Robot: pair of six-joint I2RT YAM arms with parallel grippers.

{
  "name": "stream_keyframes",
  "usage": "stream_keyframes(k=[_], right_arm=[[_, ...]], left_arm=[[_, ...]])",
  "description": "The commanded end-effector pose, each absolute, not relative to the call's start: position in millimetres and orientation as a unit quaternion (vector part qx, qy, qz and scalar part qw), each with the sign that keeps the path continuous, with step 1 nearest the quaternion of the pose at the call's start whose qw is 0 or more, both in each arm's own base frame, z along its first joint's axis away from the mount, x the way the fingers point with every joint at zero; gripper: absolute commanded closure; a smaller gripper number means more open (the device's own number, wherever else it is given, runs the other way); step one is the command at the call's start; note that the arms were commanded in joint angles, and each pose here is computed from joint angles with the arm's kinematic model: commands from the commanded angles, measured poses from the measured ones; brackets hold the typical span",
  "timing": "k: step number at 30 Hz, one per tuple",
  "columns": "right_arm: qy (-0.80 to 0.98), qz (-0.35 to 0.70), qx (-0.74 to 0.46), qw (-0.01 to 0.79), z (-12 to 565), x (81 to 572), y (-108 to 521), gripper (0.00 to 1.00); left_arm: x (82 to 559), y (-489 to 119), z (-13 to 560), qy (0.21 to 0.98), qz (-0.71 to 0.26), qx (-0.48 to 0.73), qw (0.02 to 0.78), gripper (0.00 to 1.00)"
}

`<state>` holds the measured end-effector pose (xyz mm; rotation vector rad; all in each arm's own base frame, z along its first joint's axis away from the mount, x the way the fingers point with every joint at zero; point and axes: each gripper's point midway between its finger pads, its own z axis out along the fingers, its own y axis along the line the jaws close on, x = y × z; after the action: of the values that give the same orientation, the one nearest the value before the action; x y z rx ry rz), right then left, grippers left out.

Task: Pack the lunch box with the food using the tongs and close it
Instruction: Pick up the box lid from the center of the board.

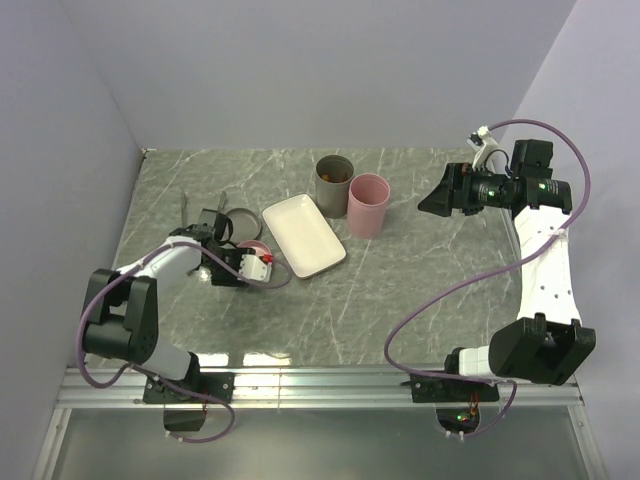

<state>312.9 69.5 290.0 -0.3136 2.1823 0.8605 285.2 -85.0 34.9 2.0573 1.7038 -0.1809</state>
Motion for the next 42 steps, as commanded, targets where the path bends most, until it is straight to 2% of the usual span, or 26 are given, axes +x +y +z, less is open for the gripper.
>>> stream_keyframes(k=[1, 4, 9, 12, 16, 19, 23, 29, 32, 34, 35, 37, 39, 42], right_arm=[[0.852, 0.331, -0.127, 0.384, 291, 314, 67, 0.00], [0.852, 0.325, -0.127, 0.391, 294, 315, 65, 0.00], [0.851, 0.332, -0.128, 0.387, 292, 315, 67, 0.00], [0.850, 0.332, -0.130, 0.388, 293, 315, 67, 0.00], [0.850, 0.333, -0.131, 0.388, 293, 316, 67, 0.00], [0.846, 0.342, -0.132, 0.387, 296, 316, 70, 0.00], [0.835, 0.352, -0.139, 0.400, 309, 316, 73, 0.00], [0.805, 0.376, -0.154, 0.432, 335, 312, 83, 0.00], [0.781, 0.414, -0.148, 0.443, 351, 311, 93, 0.00], [0.759, 0.464, -0.136, 0.437, 366, 311, 103, 0.00], [0.751, 0.481, -0.131, 0.432, 369, 311, 105, 0.00], [0.729, 0.526, -0.114, 0.423, 382, 312, 115, 0.00], [0.720, 0.556, -0.084, 0.406, 392, 311, 123, 0.00], [0.692, 0.574, -0.103, 0.427, 410, 310, 147, 0.00]], left_arm=[[298, -90, 40, 0.597, -0.052, 0.766, 0.232, 0.48], [290, -90, 30, 0.596, -0.057, 0.773, 0.210, 0.57], [289, -90, 23, 0.612, -0.065, 0.764, 0.195, 0.62], [292, -93, 20, 0.618, -0.067, 0.759, 0.193, 0.73], [292, -100, 21, 0.624, -0.075, 0.753, 0.196, 0.94], [288, -116, 30, 0.620, -0.085, 0.751, 0.212, 1.00], [295, -147, 84, 0.596, -0.079, 0.734, 0.316, 1.00], [281, -189, 207, 0.609, -0.180, 0.622, 0.458, 1.00], [267, -202, 279, 0.578, -0.218, 0.569, 0.543, 1.00], [263, -203, 324, 0.520, -0.186, 0.541, 0.635, 1.00], [261, -201, 336, 0.521, -0.191, 0.507, 0.660, 1.00], [258, -199, 362, 0.476, -0.166, 0.469, 0.726, 1.00], [258, -196, 368, 0.460, -0.147, 0.457, 0.747, 1.00], [251, -197, 378, 0.435, -0.141, 0.455, 0.764, 1.00]])
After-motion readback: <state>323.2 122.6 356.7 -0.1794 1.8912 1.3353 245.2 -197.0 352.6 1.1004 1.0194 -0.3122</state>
